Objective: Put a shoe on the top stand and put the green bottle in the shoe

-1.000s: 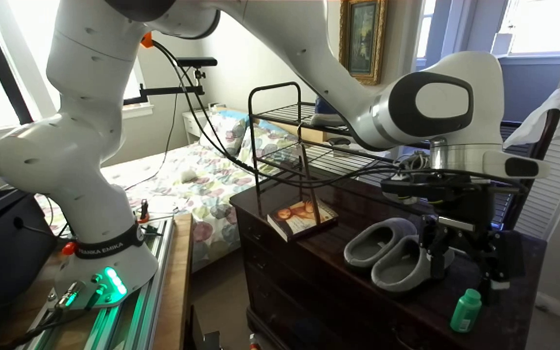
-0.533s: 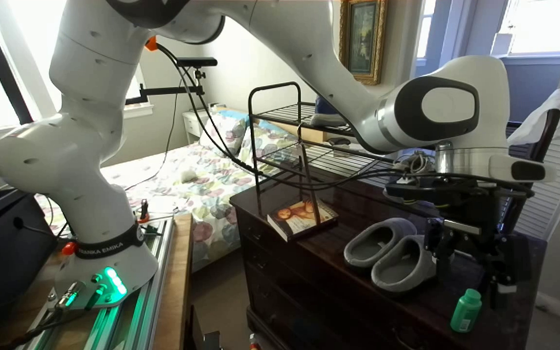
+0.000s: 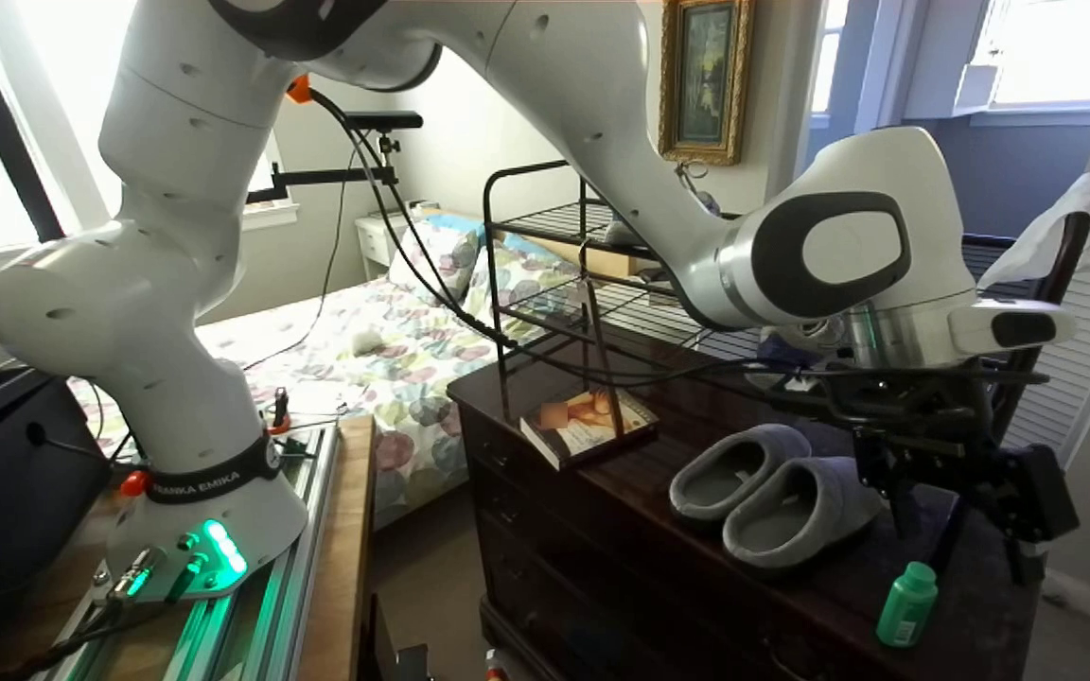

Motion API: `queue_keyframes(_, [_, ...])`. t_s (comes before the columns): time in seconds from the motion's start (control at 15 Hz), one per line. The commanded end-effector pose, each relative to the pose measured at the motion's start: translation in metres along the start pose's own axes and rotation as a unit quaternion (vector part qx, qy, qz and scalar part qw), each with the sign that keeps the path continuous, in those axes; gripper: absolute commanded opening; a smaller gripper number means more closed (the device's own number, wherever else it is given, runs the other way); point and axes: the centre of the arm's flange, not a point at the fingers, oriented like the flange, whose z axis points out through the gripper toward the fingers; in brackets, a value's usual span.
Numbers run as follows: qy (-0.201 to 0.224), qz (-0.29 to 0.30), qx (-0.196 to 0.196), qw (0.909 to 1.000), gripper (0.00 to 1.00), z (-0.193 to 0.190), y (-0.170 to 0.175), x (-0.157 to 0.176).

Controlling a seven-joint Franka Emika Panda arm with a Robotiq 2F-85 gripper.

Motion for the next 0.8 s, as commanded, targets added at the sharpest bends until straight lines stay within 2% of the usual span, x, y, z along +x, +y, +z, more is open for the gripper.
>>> queue_keyframes(0.0, [0.023, -0.035, 0.016, 0.9990, 1.00, 0.015, -0.014, -0.001])
queue_keyframes(0.4, [0.060, -0.082, 0.050, 0.9936, 1.00, 0.038, -0.024, 0.019])
queue_keyframes(0.73, [0.044, -0.076, 0.071, 0.9936, 1.00, 0.060, -0.028, 0.026])
